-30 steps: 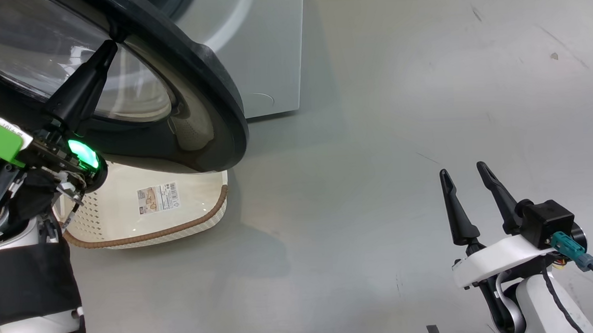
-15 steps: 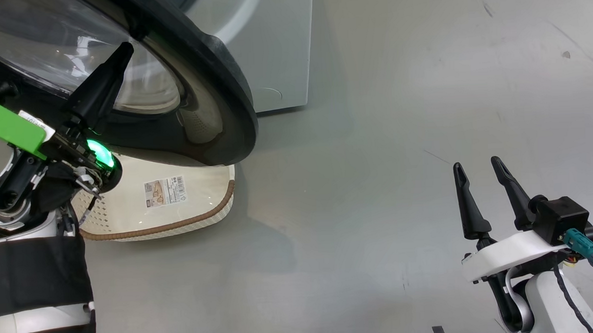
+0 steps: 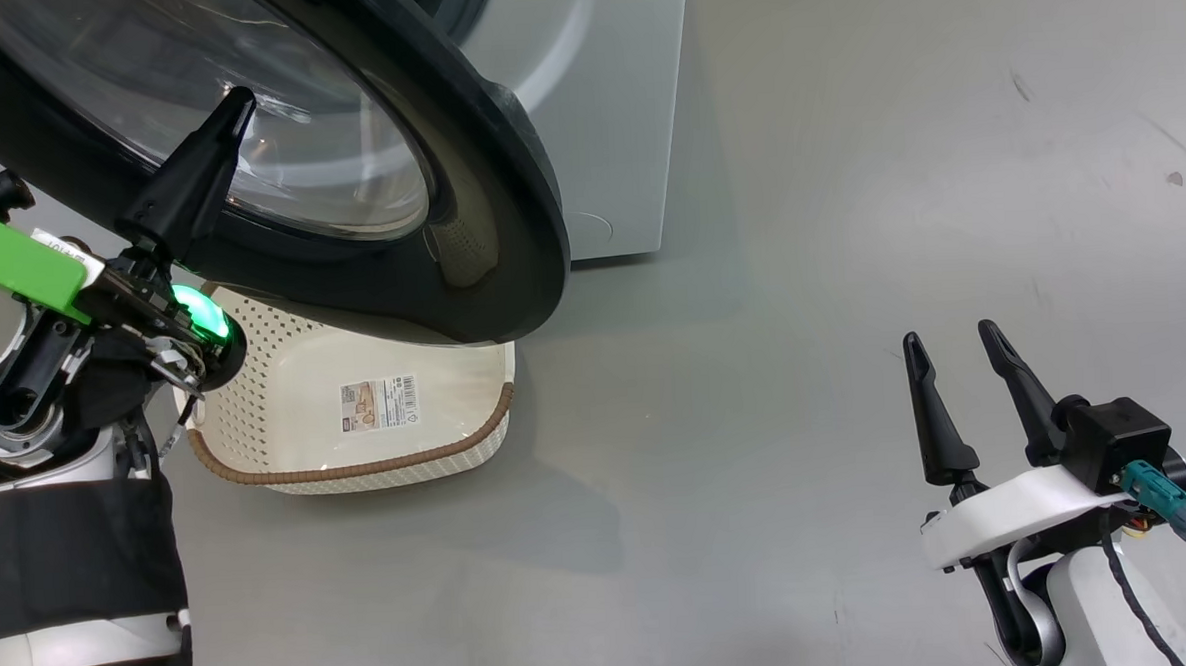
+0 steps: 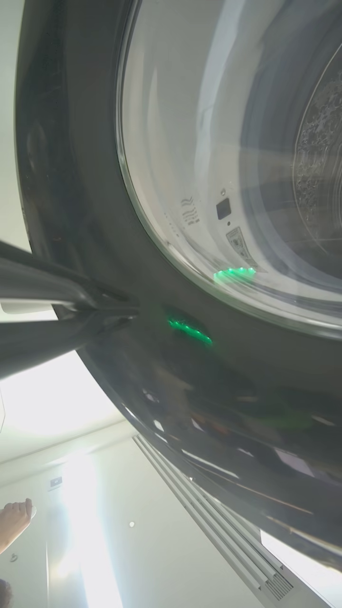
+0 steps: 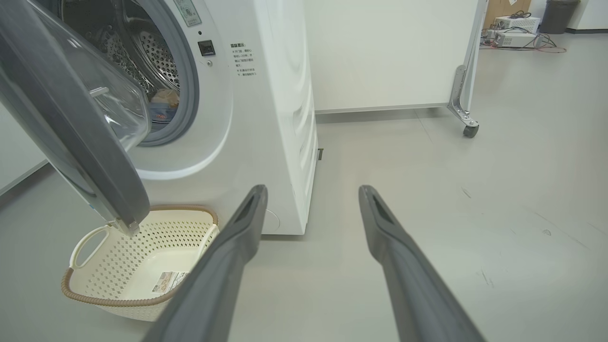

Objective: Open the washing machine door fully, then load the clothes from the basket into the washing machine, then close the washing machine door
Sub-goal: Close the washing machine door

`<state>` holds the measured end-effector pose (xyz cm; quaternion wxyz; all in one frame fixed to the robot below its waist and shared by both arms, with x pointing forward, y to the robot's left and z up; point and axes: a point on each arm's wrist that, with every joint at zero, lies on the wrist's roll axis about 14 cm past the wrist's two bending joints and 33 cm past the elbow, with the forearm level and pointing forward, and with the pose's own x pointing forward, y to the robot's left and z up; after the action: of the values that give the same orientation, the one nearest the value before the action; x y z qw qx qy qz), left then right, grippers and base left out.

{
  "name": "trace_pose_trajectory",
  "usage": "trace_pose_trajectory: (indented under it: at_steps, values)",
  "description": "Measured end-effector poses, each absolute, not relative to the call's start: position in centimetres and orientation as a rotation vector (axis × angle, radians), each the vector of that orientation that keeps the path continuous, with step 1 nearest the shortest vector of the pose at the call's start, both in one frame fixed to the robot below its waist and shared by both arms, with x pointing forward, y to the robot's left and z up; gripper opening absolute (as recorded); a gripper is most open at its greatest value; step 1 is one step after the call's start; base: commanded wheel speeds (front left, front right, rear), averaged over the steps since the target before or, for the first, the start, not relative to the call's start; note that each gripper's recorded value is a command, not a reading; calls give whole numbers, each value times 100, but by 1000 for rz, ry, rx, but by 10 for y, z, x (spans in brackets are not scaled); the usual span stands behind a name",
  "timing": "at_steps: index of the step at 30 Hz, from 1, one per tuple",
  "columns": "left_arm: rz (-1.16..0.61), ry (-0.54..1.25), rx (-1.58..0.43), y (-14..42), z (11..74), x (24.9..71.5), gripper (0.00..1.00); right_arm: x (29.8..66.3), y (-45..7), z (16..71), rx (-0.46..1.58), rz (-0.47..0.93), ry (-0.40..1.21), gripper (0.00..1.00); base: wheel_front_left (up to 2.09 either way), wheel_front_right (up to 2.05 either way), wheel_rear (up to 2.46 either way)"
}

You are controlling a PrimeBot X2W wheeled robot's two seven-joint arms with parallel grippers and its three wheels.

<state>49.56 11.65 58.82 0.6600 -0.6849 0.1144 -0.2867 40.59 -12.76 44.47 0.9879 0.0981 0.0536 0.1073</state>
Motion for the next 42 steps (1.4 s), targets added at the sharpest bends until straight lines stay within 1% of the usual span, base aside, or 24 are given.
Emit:
trace_pose_trajectory:
  at_steps: [12,13,14,15,16,24,28,42]
  values:
    - [-596,212,-1562,133,590,476,0,403,-117,456,197,246,81,100,0,0,0]
    - [-595,207,-1559,134,591,474,14,402,-117,457,197,249,78,100,0,0,0]
    - [-591,197,-1558,136,592,473,44,402,-116,458,196,252,77,100,0,0,0]
    - [-588,186,-1556,138,594,472,77,401,-115,459,195,254,75,100,0,0,0]
    - [-589,178,-1553,139,597,470,100,400,-115,459,195,255,76,100,0,0,0]
    - [-578,138,-1536,146,604,464,100,396,-109,459,196,272,78,100,0,0,0]
    - [-550,70,-1519,158,614,464,100,396,-108,460,196,276,75,100,0,0,0]
    - [-407,-98,-1314,189,631,457,100,398,-101,459,199,296,80,100,0,0,0]
